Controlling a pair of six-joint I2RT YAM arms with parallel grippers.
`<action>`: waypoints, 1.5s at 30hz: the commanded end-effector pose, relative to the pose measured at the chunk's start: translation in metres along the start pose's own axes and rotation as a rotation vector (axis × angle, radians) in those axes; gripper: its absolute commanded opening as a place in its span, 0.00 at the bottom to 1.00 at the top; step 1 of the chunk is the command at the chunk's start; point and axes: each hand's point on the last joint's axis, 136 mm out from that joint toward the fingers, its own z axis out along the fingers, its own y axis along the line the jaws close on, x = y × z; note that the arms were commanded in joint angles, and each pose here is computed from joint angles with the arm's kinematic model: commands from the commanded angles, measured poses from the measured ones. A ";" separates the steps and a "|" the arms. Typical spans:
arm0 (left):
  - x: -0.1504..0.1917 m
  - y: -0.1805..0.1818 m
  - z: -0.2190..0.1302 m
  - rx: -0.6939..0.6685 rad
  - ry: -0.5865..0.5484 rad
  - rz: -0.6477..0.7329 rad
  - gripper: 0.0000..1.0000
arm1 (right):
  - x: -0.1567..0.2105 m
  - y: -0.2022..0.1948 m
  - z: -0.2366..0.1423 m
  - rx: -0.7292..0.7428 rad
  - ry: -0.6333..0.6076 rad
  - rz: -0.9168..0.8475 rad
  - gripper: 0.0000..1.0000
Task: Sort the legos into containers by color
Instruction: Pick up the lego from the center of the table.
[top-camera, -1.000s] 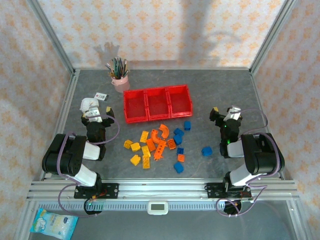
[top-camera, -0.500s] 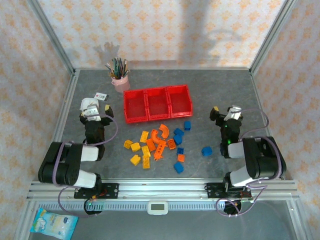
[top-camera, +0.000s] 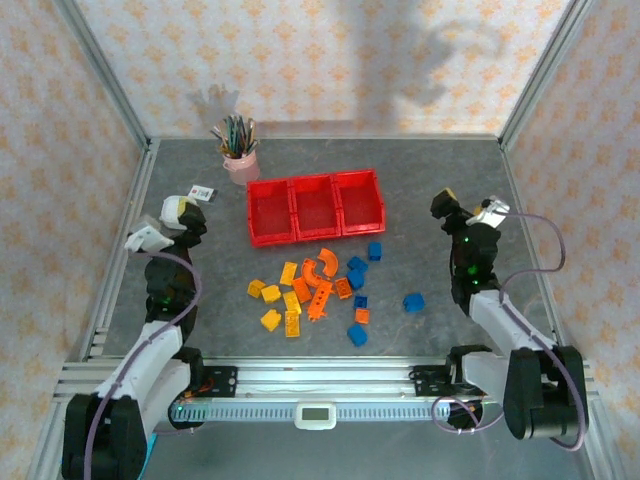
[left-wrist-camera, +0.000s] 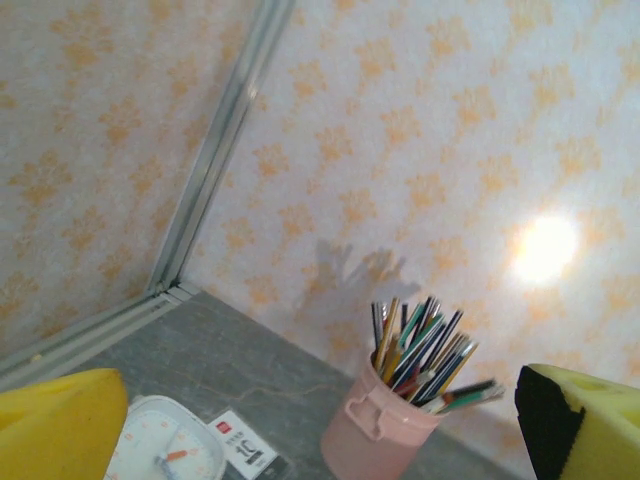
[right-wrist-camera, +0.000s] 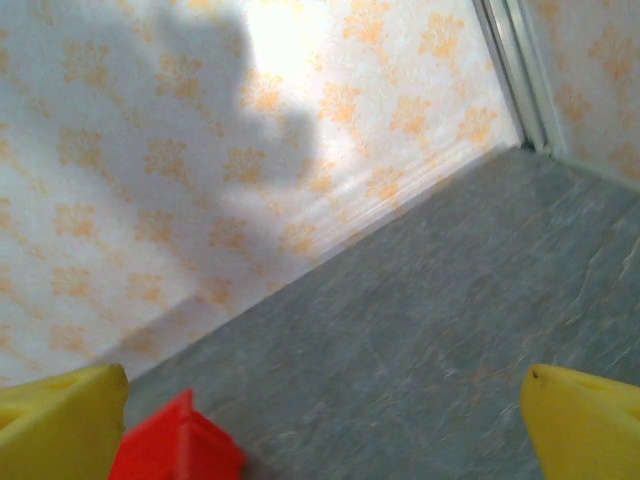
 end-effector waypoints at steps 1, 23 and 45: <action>0.016 0.016 -0.009 -0.067 0.079 -0.143 1.00 | 0.035 -0.009 -0.004 0.051 0.184 0.158 1.00; 0.121 -0.068 -0.084 0.152 0.922 -0.050 0.99 | 0.143 0.067 -0.050 -0.147 0.699 -0.033 1.00; 0.233 -0.206 -0.161 0.284 1.236 0.196 0.83 | 0.213 0.078 -0.121 -0.210 1.019 -0.199 1.00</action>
